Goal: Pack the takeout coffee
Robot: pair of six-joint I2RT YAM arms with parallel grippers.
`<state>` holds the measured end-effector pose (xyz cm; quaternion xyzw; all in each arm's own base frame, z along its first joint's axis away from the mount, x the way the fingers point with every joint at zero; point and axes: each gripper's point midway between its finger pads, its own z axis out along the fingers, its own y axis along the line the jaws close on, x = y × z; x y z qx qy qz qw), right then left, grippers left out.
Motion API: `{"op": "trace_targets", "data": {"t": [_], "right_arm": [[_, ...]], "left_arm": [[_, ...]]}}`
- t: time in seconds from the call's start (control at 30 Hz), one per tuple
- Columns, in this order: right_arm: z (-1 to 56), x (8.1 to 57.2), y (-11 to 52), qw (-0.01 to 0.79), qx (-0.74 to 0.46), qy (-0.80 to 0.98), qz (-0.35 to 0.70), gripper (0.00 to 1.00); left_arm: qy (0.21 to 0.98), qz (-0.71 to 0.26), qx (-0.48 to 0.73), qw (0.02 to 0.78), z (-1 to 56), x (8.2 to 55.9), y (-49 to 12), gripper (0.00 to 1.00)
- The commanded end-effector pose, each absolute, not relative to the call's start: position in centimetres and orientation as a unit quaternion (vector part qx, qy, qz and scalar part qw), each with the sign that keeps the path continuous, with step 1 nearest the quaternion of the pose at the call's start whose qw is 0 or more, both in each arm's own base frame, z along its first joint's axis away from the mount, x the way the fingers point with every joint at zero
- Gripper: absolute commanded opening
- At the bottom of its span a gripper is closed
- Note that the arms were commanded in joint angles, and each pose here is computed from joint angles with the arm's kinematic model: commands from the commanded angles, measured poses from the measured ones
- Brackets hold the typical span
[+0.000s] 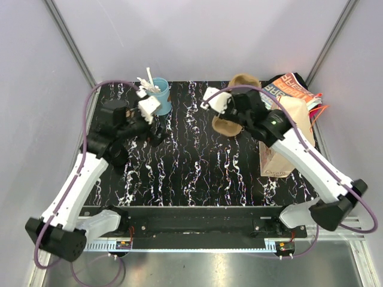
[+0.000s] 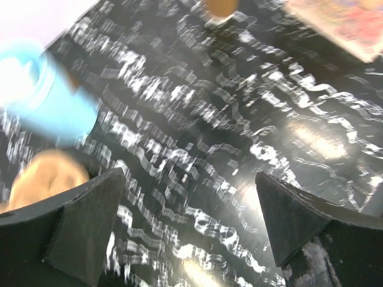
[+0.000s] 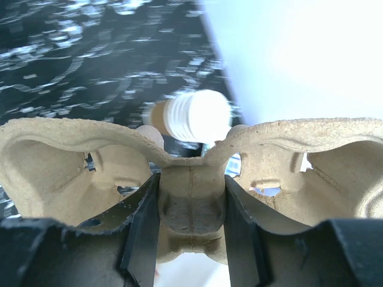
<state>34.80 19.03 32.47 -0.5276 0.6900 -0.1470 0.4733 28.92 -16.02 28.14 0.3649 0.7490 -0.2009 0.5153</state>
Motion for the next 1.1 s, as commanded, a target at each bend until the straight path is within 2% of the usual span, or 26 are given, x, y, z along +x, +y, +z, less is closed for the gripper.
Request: {"op": "trace_targets", "data": {"t": [0.0, 0.3, 0.33, 0.37, 0.43, 0.5, 0.53, 0.73, 0.9, 1.07], "right_arm": [[41.1, 34.2, 14.5, 0.564, -0.424, 0.671, -0.225, 0.35], [50.3, 30.2, 5.9, 0.649, -0.296, 0.624, -0.321, 0.35], [51.0, 29.8, 5.2, 0.654, -0.282, 0.622, -0.325, 0.34], [51.4, 29.5, 4.1, 0.653, -0.267, 0.623, -0.338, 0.34], [52.7, 28.4, 2.3, 0.666, -0.233, 0.616, -0.349, 0.34], [53.6, 27.1, -0.1, 0.671, -0.197, 0.612, -0.370, 0.34], [53.5, 26.9, -0.7, 0.668, -0.190, 0.612, -0.378, 0.34], [54.2, 23.7, -5.2, 0.669, -0.119, 0.604, -0.416, 0.34], [54.0, 22.3, -6.8, 0.668, -0.093, 0.604, -0.425, 0.33], [53.5, 22.1, -7.5, 0.663, -0.081, 0.608, -0.429, 0.33]], "left_arm": [[0.728, -0.191, 0.402, 0.521, 29.9, 30.4, -19.7, 0.99], [0.710, -0.260, 0.472, 0.454, 29.7, 30.5, -32.3, 0.99], [0.697, -0.271, 0.477, 0.461, 31.2, 30.3, -34.0, 0.99], [0.706, -0.276, 0.481, 0.441, 29.8, 30.7, -35.4, 0.99], [0.695, -0.292, 0.481, 0.448, 31.7, 30.5, -38.2, 0.99], [0.705, -0.300, 0.473, 0.434, 30.8, 31.1, -40.5, 0.99], [0.694, -0.308, 0.469, 0.451, 32.7, 30.9, -41.8, 0.99], [0.682, -0.367, 0.436, 0.459, 34.7, 30.9, -48.0, 0.99], [0.651, -0.395, 0.425, 0.489, 37.1, 30.6, -50.3, 0.99], [0.643, -0.424, 0.420, 0.479, 36.9, 30.7, -52.2, 0.99]]}}
